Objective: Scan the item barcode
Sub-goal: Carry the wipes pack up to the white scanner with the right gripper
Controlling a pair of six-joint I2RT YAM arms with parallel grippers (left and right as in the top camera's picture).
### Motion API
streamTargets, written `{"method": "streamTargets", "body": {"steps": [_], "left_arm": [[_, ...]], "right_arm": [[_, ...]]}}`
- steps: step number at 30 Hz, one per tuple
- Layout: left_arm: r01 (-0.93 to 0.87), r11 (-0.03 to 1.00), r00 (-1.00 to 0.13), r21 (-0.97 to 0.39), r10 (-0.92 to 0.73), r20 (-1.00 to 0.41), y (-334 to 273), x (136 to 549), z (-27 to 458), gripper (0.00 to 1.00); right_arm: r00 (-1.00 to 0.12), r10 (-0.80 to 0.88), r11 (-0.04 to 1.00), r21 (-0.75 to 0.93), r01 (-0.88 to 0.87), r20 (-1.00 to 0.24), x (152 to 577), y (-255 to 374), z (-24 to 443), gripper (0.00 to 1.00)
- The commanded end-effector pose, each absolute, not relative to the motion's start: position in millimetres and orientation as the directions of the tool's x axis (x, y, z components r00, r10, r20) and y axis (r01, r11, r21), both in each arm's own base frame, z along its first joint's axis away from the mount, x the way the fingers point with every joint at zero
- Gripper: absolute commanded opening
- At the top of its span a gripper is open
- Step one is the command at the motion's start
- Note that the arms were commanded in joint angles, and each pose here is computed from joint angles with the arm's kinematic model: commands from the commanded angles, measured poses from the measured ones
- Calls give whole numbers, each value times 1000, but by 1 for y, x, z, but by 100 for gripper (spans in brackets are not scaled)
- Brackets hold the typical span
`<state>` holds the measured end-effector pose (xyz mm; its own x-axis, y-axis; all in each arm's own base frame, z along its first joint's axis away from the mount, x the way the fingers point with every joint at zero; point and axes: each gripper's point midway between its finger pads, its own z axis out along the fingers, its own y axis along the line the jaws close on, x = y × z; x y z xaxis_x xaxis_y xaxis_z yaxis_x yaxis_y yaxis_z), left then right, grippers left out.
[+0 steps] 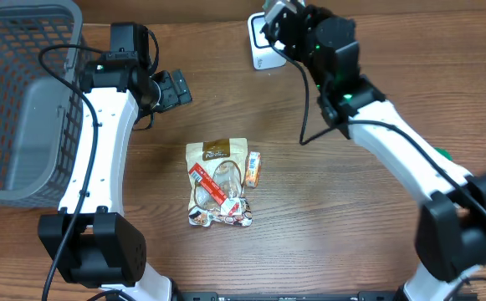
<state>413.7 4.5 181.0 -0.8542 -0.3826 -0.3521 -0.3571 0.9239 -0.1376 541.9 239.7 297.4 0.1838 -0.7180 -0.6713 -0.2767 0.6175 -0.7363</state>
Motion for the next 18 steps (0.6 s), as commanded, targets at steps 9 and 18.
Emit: {"method": "streamTargets", "body": {"steps": [9, 18], "left_arm": [[-339, 931, -847, -136, -365, -385, 7, 415, 194, 100], [-339, 931, -847, -136, -365, -385, 7, 415, 194, 100]], "right_arm": [[234, -774, 555, -808, -200, -589, 581, 254, 238, 4], [286, -800, 514, -849, -125, -527, 589, 259, 225, 4]]}}
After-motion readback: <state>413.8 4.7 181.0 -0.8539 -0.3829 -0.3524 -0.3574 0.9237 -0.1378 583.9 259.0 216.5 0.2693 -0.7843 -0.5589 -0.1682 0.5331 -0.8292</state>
